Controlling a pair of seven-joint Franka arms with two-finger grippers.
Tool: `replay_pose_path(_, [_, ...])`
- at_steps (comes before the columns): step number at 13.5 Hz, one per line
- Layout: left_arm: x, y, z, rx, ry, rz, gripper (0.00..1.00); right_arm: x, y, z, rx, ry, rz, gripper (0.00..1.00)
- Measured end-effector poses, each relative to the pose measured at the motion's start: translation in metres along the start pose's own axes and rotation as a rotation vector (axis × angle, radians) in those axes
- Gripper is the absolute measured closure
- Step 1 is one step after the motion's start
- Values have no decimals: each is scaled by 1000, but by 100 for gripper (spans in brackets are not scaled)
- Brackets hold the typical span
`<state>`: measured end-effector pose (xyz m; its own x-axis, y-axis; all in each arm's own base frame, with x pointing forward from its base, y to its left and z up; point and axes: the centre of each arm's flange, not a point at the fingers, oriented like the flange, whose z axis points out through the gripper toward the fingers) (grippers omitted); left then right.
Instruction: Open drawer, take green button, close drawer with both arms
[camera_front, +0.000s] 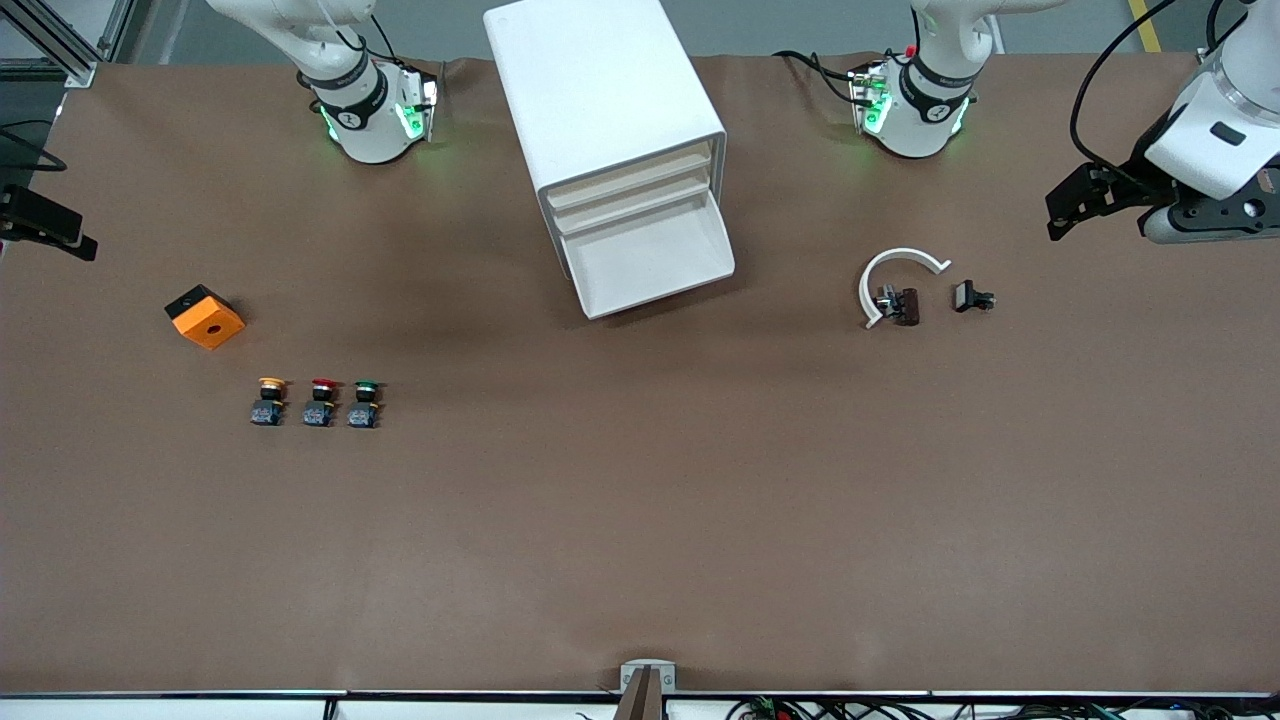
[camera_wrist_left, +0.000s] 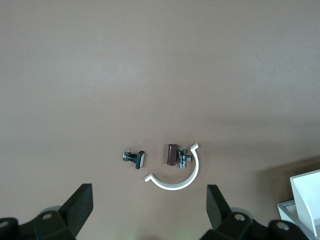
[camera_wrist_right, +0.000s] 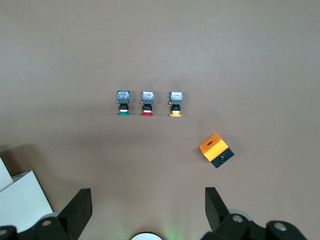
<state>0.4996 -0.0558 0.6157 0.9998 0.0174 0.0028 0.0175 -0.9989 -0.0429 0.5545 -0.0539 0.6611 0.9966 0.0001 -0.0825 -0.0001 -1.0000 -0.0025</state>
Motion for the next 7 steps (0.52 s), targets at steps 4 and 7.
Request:
replay_pose_path(4, [-3,0,0,1,2,-1,0,-4,-4,-2,0,3,-8,0])
replay_pose_path(7, [-9,-1,-5,3,11,-1,0,-8,-5,-2,0,4,-8,0])
